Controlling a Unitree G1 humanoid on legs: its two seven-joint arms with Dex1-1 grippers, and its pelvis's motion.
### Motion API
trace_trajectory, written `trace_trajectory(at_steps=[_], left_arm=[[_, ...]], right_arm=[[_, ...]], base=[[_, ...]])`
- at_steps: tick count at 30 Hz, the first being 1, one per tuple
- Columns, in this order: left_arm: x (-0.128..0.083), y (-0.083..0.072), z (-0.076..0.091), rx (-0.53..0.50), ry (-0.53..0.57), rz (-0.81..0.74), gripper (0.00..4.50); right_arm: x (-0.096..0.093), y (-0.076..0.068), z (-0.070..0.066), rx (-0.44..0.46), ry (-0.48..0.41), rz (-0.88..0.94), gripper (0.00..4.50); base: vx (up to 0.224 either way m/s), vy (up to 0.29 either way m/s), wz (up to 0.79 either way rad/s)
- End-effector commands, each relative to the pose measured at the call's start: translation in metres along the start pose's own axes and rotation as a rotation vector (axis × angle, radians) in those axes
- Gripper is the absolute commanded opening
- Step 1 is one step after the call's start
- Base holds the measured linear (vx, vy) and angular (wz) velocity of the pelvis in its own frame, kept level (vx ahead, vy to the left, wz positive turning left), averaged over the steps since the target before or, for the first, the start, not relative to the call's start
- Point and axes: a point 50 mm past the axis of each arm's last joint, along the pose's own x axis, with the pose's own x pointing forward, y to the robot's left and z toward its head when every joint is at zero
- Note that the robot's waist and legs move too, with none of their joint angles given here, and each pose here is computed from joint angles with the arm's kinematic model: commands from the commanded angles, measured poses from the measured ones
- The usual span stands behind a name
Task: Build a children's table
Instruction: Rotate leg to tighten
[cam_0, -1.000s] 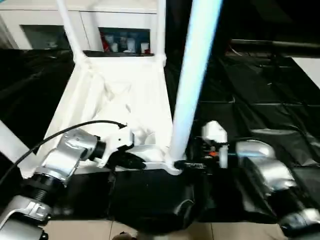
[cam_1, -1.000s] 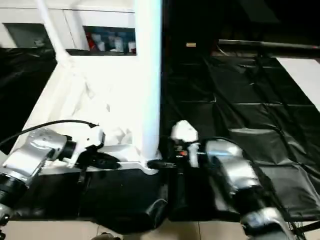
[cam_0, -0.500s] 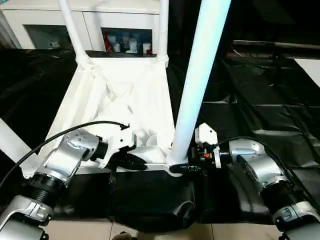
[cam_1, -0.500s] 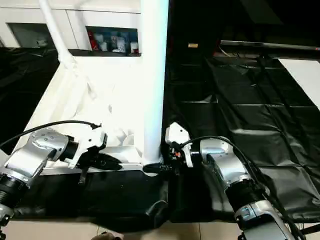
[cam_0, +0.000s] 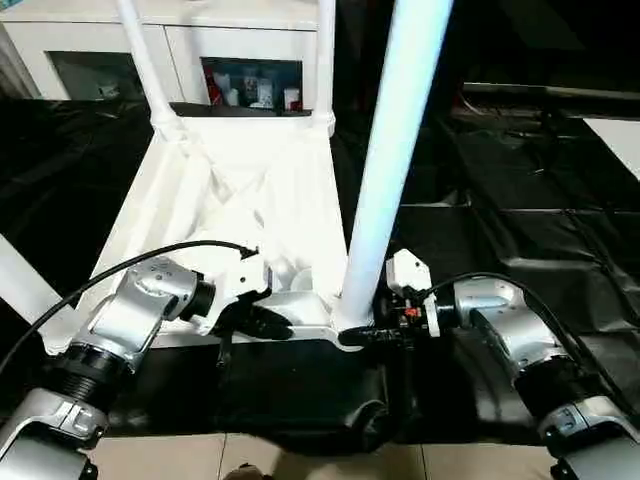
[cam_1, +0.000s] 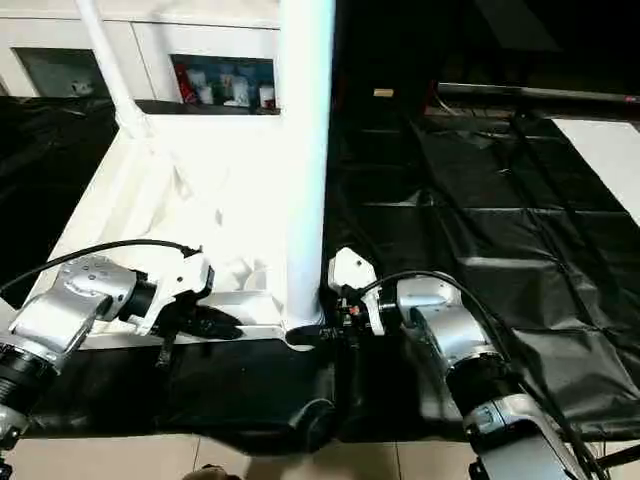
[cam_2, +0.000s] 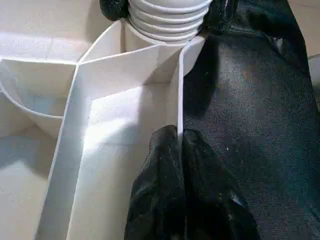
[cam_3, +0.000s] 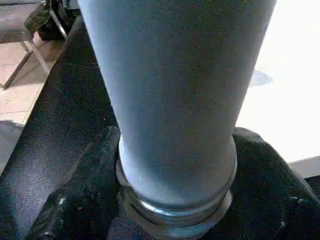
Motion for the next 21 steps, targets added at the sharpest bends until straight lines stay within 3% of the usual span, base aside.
trace_trajectory(at_steps=[1,9,11,14,17,21], left_arm=[[0.003,-0.005,-0.008,-0.023,0.042,-0.057,0.0],[0.004,-0.005,-0.01,-0.027,0.05,-0.045,0.0],[0.008,0.001,-0.011,-0.01,0.056,0.034,0.0],[0.012,0.007,-0.009,-0.015,0.043,0.101,0.0],[0.023,0.016,0.0,-0.05,-0.042,0.194,0.0],[0.035,0.023,0.004,-0.087,-0.06,0.255,0.0]], right_arm=[[-0.004,-0.005,0.006,-0.016,-0.013,-0.03,2.82],[-0.004,-0.006,0.002,-0.005,-0.029,-0.073,2.68],[-0.001,-0.019,-0.002,0.01,-0.041,-0.276,2.67],[0.002,-0.024,-0.005,0.047,-0.06,-0.398,2.67],[0.015,-0.027,-0.01,0.16,-0.148,-0.588,2.67],[0.028,-0.031,-0.011,0.23,-0.163,-0.77,2.67]], base=[[0.0,0.0,0.0],[0.0,0.0,0.0],[0.0,0.0,0.0],[0.0,0.0,0.0],[0.0,0.0,0.0],[0.0,0.0,0.0]])
